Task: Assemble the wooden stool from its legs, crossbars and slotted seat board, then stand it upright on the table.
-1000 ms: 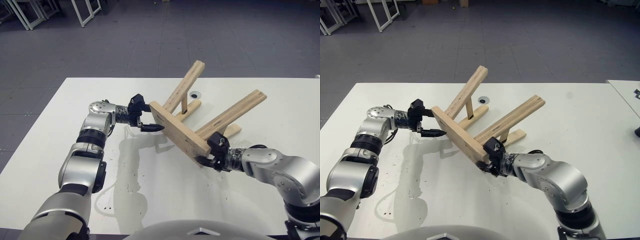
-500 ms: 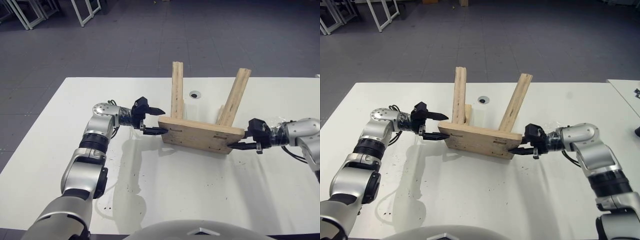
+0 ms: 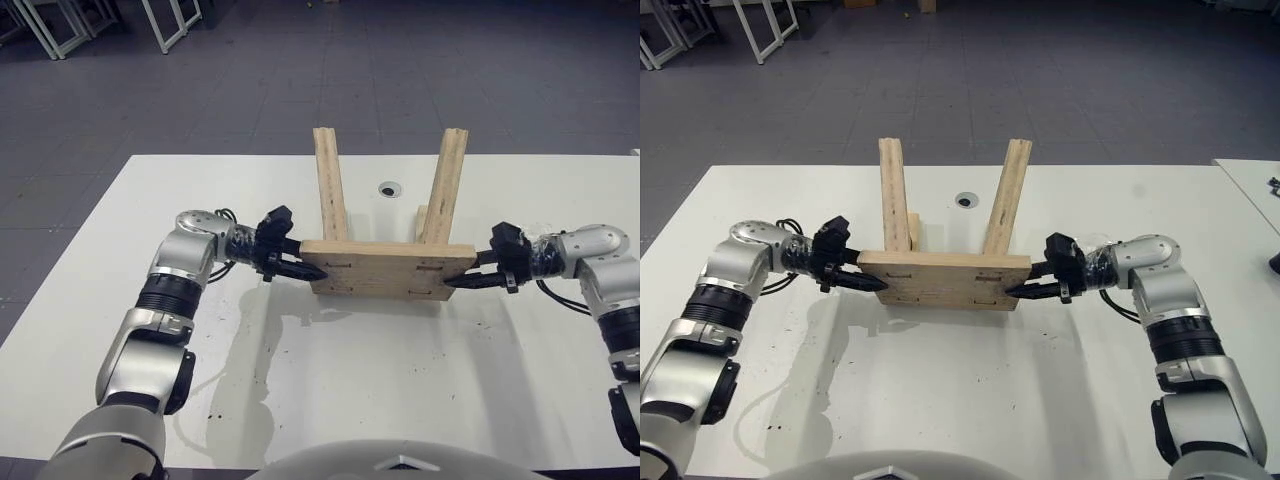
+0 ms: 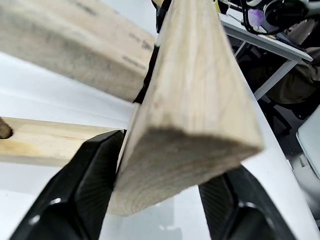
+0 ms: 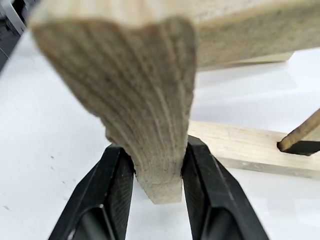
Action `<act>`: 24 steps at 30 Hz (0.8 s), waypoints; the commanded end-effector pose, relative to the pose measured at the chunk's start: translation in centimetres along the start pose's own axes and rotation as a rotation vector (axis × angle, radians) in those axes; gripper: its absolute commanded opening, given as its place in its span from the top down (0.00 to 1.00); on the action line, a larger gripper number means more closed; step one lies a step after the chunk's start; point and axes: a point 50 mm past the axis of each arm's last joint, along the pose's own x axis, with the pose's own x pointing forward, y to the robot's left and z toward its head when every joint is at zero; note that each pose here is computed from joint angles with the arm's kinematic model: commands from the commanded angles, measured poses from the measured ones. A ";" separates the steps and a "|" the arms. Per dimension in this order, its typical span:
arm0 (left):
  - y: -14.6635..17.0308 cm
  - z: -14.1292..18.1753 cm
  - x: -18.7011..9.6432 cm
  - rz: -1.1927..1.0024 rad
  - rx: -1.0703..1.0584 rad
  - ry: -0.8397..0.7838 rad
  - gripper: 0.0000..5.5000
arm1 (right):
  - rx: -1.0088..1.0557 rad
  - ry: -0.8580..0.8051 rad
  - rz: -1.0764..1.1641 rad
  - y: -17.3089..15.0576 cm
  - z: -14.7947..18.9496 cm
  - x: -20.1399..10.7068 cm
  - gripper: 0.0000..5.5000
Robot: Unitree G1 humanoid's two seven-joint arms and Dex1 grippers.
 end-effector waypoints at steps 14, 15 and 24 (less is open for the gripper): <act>5.0 7.3 1.1 0.193 -1.251 -0.891 0.63 | 1.361 -0.818 -0.137 -7.8 9.2 7.0 0.77; 5.4 7.3 1.8 0.214 -1.294 -0.912 0.60 | 1.354 -0.796 -0.103 -7.7 9.6 7.9 0.77; 6.5 9.4 2.2 0.240 -1.457 -1.110 0.39 | 1.395 -1.010 -0.139 -8.9 10.6 9.2 0.50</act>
